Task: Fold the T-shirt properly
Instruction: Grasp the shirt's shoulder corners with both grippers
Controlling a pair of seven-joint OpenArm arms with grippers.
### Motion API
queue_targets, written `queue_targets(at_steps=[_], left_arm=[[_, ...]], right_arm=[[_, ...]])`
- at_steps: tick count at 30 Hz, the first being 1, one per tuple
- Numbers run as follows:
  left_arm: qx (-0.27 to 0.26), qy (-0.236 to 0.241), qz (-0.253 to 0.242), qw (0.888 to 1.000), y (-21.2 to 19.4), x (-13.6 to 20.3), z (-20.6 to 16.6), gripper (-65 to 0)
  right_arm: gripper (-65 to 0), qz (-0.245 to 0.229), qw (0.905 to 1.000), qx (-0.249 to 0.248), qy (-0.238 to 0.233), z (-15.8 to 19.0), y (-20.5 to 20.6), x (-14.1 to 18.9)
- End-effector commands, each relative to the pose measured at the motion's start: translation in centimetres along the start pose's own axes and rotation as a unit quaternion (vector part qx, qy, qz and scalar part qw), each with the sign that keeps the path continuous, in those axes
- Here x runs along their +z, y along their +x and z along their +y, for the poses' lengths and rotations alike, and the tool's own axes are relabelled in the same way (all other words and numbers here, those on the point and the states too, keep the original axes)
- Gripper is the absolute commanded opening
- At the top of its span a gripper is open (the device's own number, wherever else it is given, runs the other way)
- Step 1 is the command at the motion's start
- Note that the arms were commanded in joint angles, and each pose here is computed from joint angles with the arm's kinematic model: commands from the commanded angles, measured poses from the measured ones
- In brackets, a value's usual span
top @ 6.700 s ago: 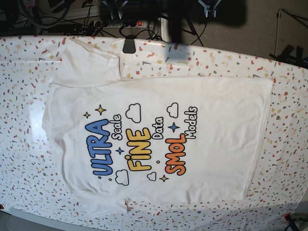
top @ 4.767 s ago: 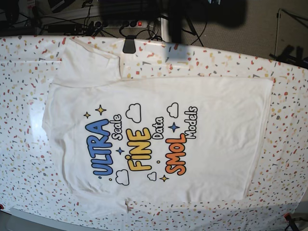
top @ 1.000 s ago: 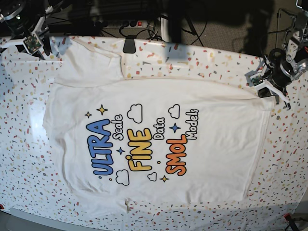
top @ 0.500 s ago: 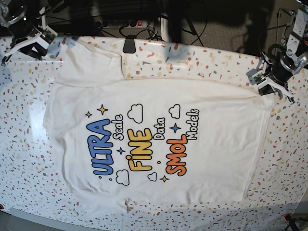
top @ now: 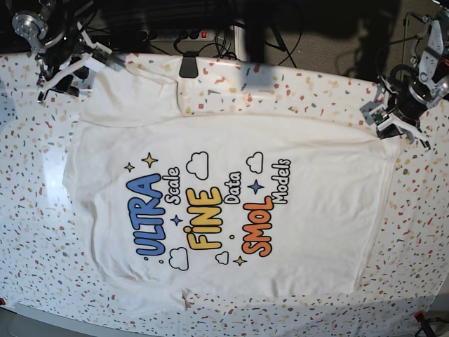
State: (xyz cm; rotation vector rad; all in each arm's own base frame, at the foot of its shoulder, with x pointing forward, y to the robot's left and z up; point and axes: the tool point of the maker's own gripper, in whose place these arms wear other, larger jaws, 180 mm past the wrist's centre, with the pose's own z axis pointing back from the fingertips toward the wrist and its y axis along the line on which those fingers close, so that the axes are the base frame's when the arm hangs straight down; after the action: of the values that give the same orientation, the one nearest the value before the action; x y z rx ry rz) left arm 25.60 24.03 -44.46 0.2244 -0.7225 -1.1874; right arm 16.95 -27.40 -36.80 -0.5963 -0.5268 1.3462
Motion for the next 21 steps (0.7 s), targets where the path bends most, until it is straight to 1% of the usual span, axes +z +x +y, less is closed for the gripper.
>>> queue_targets(at_steps=[1,4,8,12,19,21], left_arm=[[-0.006,-0.005,0.003,1.0,-0.2,0.2,0.1,-65.0],[-0.006,-0.005,0.003,1.0,-0.2,0.2,0.1,-65.0],[-0.006,-0.005,0.003,1.0,-0.2,0.2,0.1,-65.0],[-0.006,-0.005,0.003,1.0,-0.2,0.2,0.1,-65.0],[-0.006,-0.006,0.004,1.0,-0.2,0.2,0.1,-65.0],[-0.006,-0.005,0.003,1.0,-0.2,0.2,0.1,-65.0]], right_arm=[[-35.5,0.004,0.9999,0.012,-0.011,-0.8,-0.4,-0.3],[-35.5,0.016,0.9995,0.029,-0.002,-0.3,-1.3,-1.5],[-35.5,0.012,0.999,0.041,0.017,0.7,-1.2,-2.7],[-35.5,-0.003,0.998,0.051,0.037,2.2,0.1,-3.8],[-35.5,-0.039,0.996,0.066,0.045,2.8,3.3,-4.5],[-35.5,-0.043,0.9954,0.069,0.051,3.2,3.6,-4.4]])
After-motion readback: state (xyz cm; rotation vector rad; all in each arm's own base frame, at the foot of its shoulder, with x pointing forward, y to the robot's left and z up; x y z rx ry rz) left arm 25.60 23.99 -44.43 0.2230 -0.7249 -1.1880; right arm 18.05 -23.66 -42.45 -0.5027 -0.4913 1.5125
